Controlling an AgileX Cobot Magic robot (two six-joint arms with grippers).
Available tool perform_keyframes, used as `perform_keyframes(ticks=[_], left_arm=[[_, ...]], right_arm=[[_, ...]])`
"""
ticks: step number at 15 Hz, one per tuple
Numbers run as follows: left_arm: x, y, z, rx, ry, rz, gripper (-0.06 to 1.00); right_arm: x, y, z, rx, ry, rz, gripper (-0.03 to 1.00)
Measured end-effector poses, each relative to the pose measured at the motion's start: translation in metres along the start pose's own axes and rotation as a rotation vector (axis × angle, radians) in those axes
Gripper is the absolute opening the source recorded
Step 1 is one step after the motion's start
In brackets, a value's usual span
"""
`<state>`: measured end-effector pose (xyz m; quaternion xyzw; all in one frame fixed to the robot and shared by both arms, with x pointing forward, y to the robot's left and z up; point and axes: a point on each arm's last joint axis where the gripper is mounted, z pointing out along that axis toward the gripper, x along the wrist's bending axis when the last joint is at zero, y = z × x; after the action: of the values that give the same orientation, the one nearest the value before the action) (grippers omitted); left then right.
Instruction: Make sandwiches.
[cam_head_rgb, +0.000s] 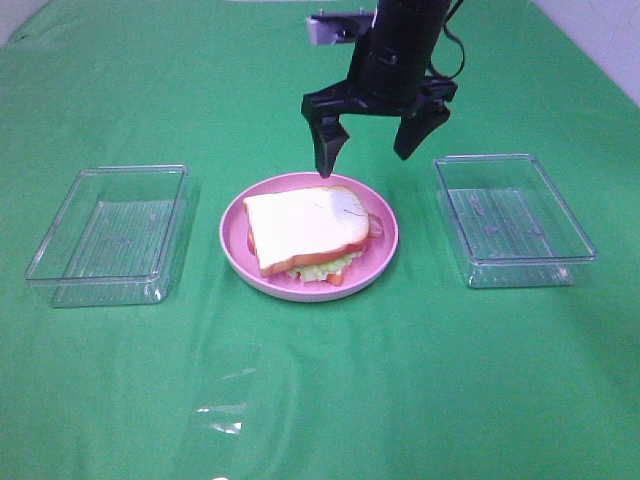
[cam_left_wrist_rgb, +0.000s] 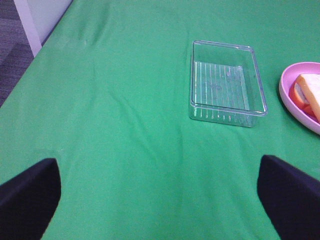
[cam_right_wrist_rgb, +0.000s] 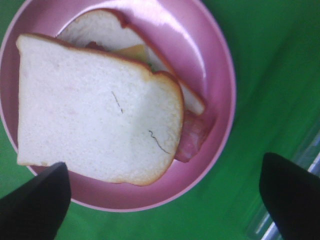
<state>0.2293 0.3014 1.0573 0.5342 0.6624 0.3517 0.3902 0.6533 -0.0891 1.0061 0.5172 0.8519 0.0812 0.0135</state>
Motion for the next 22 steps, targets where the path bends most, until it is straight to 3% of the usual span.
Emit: perform_keyframes(ticks=[2, 5, 8, 11, 13, 16, 17, 18, 20, 21, 22], left_arm=[[0.000, 0.000, 0.000, 0.000, 0.000, 0.000, 0.99], [0.000, 0.000, 0.000, 0.000, 0.000, 0.000, 0.99], [0.000, 0.000, 0.000, 0.000, 0.000, 0.000, 0.99], [0.000, 0.000, 0.000, 0.000, 0.000, 0.000, 0.99], [0.000, 0.000, 0.000, 0.000, 0.000, 0.000, 0.99], [0.000, 0.000, 0.000, 0.000, 0.000, 0.000, 0.99], [0.000, 0.000, 0.000, 0.000, 0.000, 0.000, 0.99], [0.000, 0.000, 0.000, 0.000, 0.000, 0.000, 0.99], [0.000, 0.000, 0.000, 0.000, 0.000, 0.000, 0.99], [0.000, 0.000, 0.000, 0.000, 0.000, 0.000, 0.99], [0.000, 0.000, 0.000, 0.000, 0.000, 0.000, 0.99]], right_arm=[[-0.001, -0.006, -0.052, -0.110, -0.055, -0.018, 0.98], [0.003, -0.028, -0.114, -0.231, -0.064, -0.024, 0.98], [0.005, -0.072, -0.149, -0.249, -0.071, -0.020, 0.98], [0.006, -0.114, -0.144, -0.175, -0.067, 0.007, 0.98], [0.005, -0.156, -0.122, -0.061, -0.065, 0.018, 0.98], [0.005, -0.231, -0.099, 0.070, -0.064, 0.032, 0.98], [0.005, -0.277, -0.092, 0.093, -0.069, 0.032, 0.98], [0.005, -0.277, -0.092, 0.093, -0.069, 0.032, 0.98], [0.005, -0.317, -0.090, 0.058, -0.078, 0.044, 0.98], [0.002, -0.336, -0.090, 0.009, -0.081, 0.081, 0.98], [-0.010, -0.365, -0.094, -0.118, -0.120, 0.216, 0.98]])
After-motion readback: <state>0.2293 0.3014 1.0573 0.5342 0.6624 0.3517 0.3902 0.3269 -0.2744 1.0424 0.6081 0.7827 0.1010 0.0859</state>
